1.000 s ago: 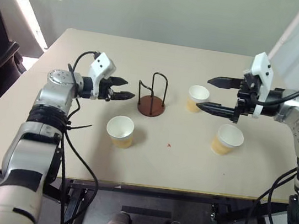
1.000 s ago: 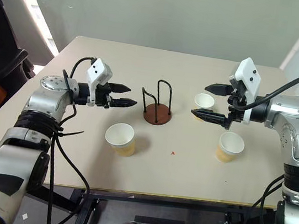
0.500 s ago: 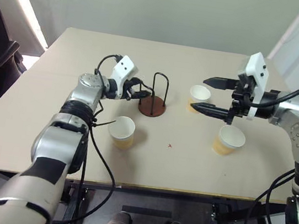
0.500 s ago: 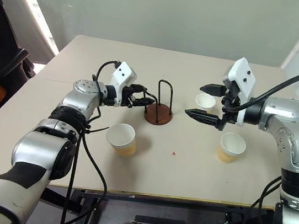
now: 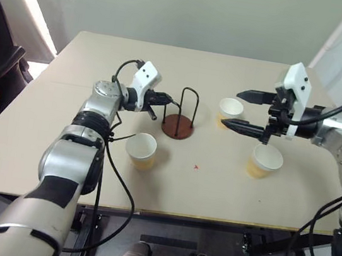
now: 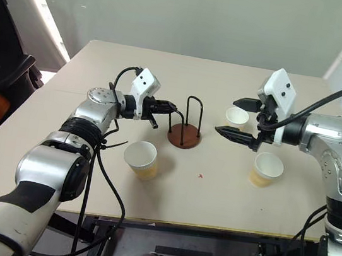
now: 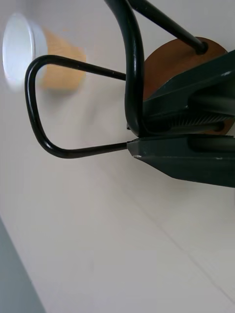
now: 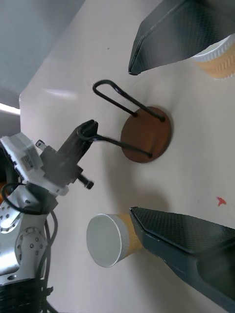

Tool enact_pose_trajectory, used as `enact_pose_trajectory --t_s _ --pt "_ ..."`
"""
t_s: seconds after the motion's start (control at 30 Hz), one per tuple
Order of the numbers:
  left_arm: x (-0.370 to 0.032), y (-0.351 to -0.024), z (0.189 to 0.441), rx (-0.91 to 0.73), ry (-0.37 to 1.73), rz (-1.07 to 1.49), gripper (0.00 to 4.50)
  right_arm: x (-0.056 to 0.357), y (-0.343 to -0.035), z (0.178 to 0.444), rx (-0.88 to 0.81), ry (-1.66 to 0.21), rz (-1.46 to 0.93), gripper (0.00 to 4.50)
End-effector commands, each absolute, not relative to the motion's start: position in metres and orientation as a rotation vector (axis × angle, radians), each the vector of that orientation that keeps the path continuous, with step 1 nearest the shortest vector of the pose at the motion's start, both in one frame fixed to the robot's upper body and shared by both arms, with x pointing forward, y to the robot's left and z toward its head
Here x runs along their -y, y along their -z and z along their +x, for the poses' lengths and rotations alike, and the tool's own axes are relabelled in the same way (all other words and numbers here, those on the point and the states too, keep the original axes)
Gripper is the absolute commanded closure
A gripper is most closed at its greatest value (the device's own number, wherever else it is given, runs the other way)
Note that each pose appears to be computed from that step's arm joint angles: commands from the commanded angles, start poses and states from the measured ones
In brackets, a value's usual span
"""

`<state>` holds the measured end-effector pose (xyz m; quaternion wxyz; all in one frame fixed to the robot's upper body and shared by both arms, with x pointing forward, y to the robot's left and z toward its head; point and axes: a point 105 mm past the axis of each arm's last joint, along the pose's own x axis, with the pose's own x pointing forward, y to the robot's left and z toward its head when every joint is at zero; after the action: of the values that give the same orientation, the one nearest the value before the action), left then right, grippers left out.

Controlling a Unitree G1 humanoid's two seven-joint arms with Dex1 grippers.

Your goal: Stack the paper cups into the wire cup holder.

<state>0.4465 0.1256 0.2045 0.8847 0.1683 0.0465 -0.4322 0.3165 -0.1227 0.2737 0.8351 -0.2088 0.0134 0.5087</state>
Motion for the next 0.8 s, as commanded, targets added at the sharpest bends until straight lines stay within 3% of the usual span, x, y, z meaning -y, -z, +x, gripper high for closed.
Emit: enact_pose_trajectory --t_s 0.03,0.17,0.4,0.67,0.8 --pt "-0.111 -0.247 0.435 0.028 1.029 0.369 4.48 0.131 -0.279 0.298 -0.022 -1.150 -0.526 0.00" --pt "-0.091 -0.256 0.414 0.051 1.213 0.405 4.48 0.148 -0.262 0.282 -0.145 -1.223 -0.593 0.00" --pt "-0.060 -0.237 0.376 0.019 1.426 0.459 4.48 0.173 -0.247 0.278 -0.247 -1.203 -0.650 0.00" --pt "-0.046 -0.201 0.361 -0.043 1.469 0.506 4.48 0.181 -0.244 0.276 -0.265 -1.179 -0.632 0.00" --pt "-0.041 -0.188 0.370 -0.045 1.388 0.569 4.48 0.182 -0.242 0.275 -0.272 -1.177 -0.633 0.00"
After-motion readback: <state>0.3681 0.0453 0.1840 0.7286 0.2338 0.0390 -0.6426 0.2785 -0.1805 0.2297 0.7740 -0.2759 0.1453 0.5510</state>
